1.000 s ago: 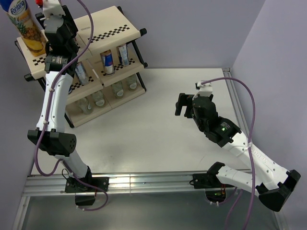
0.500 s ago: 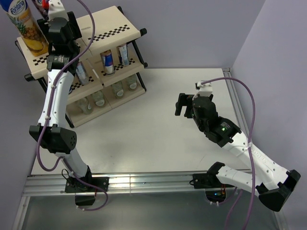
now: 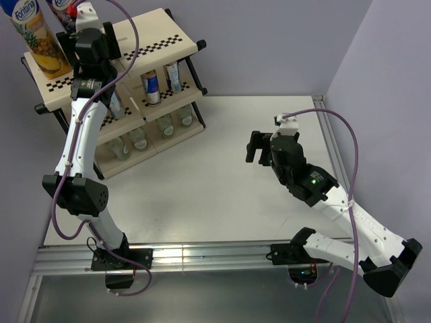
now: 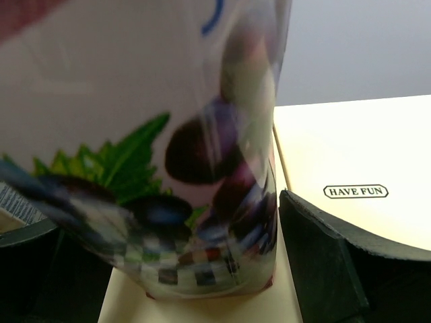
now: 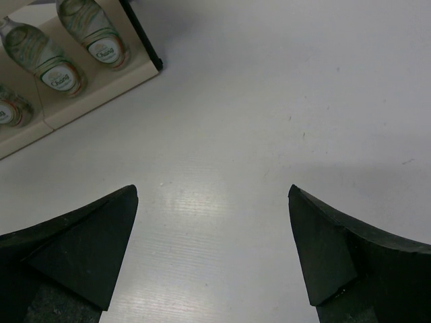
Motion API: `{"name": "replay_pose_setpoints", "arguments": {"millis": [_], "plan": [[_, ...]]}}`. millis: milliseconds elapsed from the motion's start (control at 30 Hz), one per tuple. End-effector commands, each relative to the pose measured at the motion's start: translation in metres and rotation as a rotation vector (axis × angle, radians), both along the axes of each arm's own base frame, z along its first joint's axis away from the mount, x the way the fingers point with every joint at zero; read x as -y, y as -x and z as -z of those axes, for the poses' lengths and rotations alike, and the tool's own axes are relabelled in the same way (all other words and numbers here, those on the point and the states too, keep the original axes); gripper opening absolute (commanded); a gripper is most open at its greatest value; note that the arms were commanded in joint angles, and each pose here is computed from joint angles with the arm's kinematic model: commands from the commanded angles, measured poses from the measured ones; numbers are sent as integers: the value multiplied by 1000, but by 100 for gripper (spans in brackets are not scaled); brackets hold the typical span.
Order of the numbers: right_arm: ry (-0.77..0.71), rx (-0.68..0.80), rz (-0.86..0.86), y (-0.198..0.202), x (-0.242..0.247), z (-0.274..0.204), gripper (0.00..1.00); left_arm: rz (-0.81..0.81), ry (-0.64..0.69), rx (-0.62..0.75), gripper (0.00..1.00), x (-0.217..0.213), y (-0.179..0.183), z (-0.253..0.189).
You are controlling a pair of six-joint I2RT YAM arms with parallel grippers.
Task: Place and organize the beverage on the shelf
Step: Place the drink on the shelf.
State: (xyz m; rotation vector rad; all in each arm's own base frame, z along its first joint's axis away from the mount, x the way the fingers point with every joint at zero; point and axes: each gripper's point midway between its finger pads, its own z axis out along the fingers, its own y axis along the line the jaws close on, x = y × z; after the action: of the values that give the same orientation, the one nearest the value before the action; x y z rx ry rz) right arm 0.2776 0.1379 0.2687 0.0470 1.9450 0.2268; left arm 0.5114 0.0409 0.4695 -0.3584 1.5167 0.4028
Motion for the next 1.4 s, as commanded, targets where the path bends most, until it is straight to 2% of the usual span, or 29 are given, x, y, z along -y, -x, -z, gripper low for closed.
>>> {"name": "replay_pose_setpoints", "arguments": {"millis": [0, 433, 1000, 1367], "plan": [[-15, 35, 4, 0, 3, -9, 100, 6, 3, 13, 98, 6, 7, -8], [-15, 33, -2, -1, 2, -10, 100, 0, 9, 41, 99, 16, 19, -20], [-18, 34, -16, 0, -1, -12, 100, -36, 20, 52, 99, 9, 32, -27], [-17, 39, -18, 1, 1, -15, 100, -18, 102, 73, 99, 13, 38, -22]]}}
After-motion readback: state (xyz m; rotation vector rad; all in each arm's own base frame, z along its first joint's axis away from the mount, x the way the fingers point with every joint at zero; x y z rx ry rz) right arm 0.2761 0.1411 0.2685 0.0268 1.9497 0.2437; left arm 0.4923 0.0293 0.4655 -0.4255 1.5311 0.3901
